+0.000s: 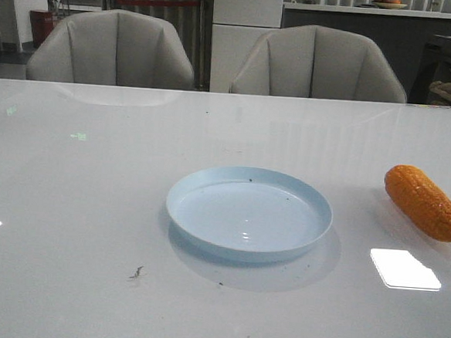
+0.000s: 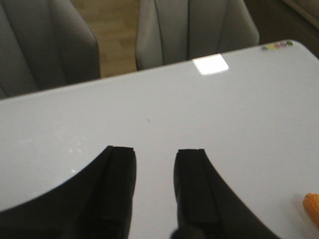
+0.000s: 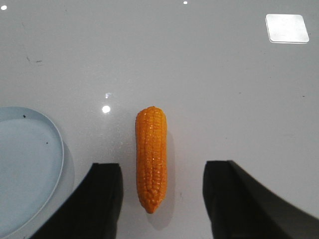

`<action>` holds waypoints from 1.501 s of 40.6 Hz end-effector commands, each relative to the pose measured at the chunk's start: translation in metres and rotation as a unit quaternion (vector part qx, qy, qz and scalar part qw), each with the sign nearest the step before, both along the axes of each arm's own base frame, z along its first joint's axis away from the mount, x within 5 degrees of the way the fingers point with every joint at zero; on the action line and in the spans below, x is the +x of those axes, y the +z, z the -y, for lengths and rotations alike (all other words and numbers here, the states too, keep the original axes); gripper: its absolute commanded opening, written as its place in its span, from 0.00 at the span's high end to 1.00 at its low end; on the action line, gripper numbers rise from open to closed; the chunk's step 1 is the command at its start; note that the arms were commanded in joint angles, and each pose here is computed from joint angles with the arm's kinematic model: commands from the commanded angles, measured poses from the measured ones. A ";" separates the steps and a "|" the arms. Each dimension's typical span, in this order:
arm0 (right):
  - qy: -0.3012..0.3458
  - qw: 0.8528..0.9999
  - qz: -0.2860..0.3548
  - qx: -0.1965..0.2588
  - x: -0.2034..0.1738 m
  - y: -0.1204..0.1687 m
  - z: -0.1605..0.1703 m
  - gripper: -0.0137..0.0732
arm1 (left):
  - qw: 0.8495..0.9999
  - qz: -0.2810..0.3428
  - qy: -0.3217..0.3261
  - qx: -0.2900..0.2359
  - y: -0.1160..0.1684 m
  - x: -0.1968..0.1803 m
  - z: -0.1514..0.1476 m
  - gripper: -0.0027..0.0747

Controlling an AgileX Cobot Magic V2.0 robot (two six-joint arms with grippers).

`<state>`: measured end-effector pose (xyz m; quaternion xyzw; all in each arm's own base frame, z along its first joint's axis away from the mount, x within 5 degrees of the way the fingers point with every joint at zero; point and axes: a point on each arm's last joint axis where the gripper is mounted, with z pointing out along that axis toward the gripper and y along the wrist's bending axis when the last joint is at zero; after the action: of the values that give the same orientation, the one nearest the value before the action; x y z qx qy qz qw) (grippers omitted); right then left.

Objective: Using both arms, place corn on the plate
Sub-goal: 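Set the plate down, open the left gripper and withdraw, then grasp the orange corn cob with the right gripper and lift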

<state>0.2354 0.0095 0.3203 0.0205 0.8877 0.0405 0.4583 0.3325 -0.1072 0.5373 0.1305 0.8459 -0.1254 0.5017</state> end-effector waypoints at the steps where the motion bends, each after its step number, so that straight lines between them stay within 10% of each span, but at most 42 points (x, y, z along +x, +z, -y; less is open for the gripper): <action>1: 0.001 0.999 0.047 -0.008 0.020 0.021 0.000 0.27 | 0.997 0.069 0.035 0.006 0.043 -0.059 -0.026 0.58; 10: 0.007 0.999 -0.038 -0.017 0.086 0.015 -0.002 0.15 | 0.989 0.006 0.109 0.101 0.002 -0.072 -0.049 0.58; 27: 0.012 0.981 -0.191 -0.014 0.143 -0.062 -0.006 0.16 | 0.992 -0.012 0.100 0.080 -0.110 -0.102 -0.054 0.58; 51: 0.040 0.964 -0.263 -0.005 0.160 -0.125 -0.032 0.17 | 0.992 0.011 0.101 0.069 -0.105 -0.128 -0.061 0.58; 61: 0.047 0.964 -0.263 -0.021 0.164 -0.114 -0.033 0.43 | 0.992 0.007 0.101 0.071 -0.105 -0.128 -0.061 0.58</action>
<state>0.3919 0.0418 0.1690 -0.0114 0.9875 0.0370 0.1528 0.2086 -0.0470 0.4145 0.0858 0.8841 -0.0028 0.4594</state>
